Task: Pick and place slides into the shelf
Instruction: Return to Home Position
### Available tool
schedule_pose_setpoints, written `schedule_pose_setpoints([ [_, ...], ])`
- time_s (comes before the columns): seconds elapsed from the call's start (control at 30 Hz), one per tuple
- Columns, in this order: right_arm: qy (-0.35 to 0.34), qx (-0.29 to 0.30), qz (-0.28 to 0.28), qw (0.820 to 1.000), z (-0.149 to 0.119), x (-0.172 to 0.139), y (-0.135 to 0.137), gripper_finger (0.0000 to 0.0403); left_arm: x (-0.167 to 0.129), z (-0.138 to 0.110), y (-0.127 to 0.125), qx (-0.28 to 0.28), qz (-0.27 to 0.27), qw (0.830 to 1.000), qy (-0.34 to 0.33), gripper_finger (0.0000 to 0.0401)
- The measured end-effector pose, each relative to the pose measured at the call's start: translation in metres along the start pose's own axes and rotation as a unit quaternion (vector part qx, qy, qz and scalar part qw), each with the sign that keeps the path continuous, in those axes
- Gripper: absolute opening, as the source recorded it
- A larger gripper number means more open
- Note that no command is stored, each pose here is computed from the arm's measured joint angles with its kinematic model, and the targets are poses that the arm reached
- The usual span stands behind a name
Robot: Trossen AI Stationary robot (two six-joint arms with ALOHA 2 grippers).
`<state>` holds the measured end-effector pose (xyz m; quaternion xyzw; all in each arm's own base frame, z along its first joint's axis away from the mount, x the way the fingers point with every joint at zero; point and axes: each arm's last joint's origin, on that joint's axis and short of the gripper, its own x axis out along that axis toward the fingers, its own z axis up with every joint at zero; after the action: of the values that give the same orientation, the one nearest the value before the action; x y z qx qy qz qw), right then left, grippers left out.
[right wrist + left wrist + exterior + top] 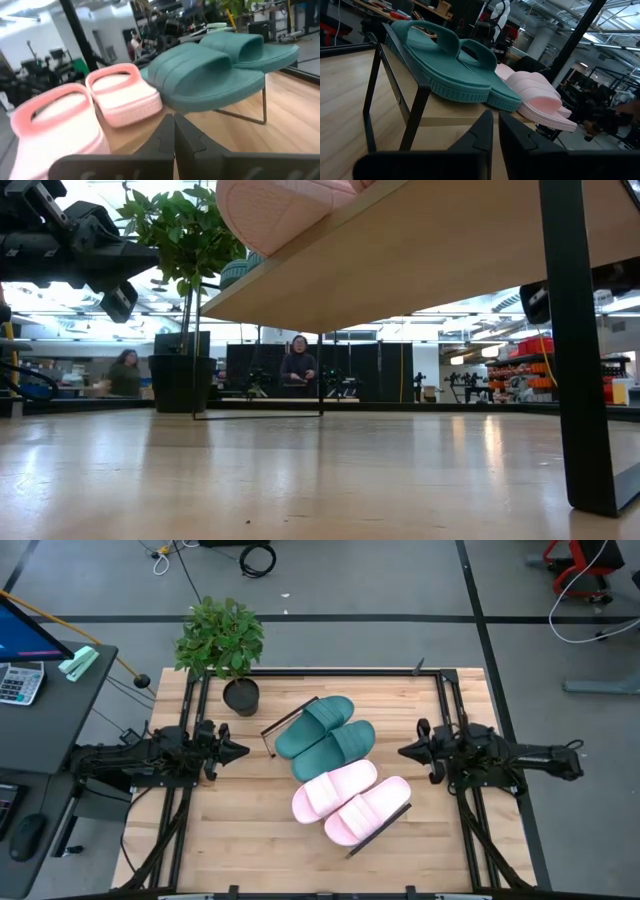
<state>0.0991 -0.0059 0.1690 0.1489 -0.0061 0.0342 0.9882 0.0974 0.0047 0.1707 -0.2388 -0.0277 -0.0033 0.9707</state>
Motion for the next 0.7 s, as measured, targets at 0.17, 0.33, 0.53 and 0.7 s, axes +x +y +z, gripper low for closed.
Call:
schedule_pose_setpoints([
  [0.17,0.023,-0.030,-0.002,0.999,-0.0040,0.0029,0.0001,0.0000,0.0000,0.0000,0.0000,0.000,0.000,1.000,0.000,0.0034],
  [0.33,0.036,-0.083,-0.004,0.996,-0.0061,0.0044,-0.0008,0.0000,0.0000,0.0000,0.0000,0.000,0.000,1.000,0.000,0.0024],
  [0.53,0.035,-0.090,-0.017,0.995,-0.0063,0.0045,-0.0017,0.0003,0.0000,0.0000,0.0000,0.000,0.000,1.000,0.000,0.0019],
  [0.7,0.035,-0.080,-0.020,0.996,-0.0063,0.0045,-0.0019,0.0010,0.0000,0.0000,0.0000,0.000,0.000,1.000,0.000,0.0022],
])
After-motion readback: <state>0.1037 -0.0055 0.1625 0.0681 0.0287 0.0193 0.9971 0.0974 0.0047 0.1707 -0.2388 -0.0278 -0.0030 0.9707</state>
